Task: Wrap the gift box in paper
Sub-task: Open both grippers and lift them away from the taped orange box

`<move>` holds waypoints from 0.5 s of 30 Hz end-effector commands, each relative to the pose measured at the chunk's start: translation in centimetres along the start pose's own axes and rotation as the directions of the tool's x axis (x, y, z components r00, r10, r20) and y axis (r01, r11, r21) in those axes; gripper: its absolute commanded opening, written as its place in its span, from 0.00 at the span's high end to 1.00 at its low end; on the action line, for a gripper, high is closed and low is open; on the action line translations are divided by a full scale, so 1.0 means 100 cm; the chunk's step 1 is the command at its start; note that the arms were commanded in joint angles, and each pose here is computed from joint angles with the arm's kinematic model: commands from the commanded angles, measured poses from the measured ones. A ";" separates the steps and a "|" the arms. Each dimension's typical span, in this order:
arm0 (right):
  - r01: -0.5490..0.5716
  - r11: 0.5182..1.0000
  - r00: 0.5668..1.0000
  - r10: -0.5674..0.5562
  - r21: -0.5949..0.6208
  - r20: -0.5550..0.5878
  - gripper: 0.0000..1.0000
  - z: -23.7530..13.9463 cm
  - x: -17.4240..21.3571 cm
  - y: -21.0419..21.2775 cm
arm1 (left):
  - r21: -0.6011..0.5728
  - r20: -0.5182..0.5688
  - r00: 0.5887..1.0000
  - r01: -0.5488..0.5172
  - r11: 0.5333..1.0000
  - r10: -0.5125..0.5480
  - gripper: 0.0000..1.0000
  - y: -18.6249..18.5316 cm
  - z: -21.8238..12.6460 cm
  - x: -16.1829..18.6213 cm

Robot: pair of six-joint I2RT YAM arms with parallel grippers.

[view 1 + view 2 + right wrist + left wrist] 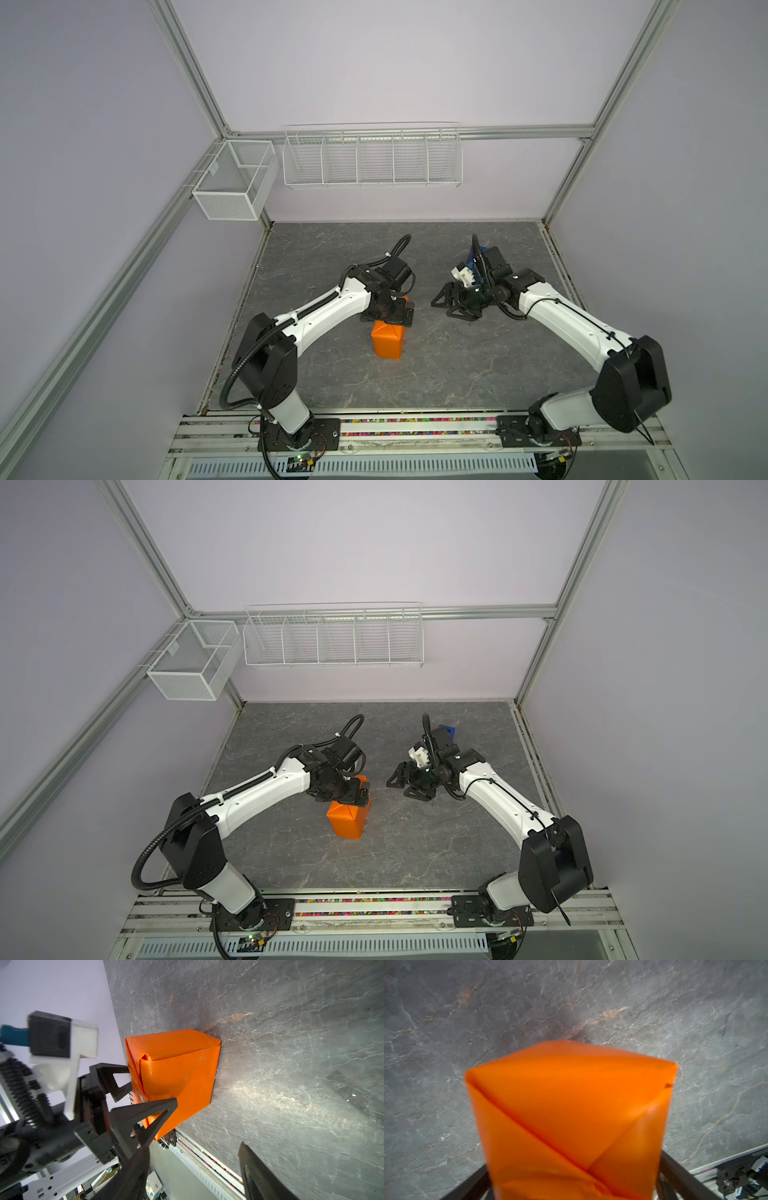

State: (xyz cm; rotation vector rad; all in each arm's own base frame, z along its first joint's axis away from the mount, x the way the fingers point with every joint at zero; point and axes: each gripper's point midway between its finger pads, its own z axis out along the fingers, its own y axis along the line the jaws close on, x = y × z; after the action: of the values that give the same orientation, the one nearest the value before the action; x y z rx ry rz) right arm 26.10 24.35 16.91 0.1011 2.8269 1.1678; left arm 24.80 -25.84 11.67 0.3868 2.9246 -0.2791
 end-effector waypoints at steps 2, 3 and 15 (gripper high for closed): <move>0.003 1.000 1.000 -0.003 0.003 -0.008 0.29 -0.005 0.007 -0.008 | -0.065 -0.024 1.000 0.016 0.998 -0.018 0.04 0.012 0.001 0.010; 0.002 1.000 1.000 -0.002 0.002 -0.007 0.29 -0.005 0.007 -0.009 | -0.067 -0.018 1.000 0.017 0.998 -0.019 0.06 0.013 0.000 0.009; 0.002 1.000 1.000 -0.002 0.004 0.003 0.29 -0.009 0.005 -0.011 | -0.044 0.087 0.996 0.020 0.999 -0.016 0.44 0.009 -0.035 -0.013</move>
State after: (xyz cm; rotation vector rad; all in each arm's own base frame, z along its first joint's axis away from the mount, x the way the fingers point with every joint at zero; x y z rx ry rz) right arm 26.04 23.36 16.29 0.1181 2.8353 1.1500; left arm 25.03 -25.27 11.99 0.3593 2.9118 -0.2254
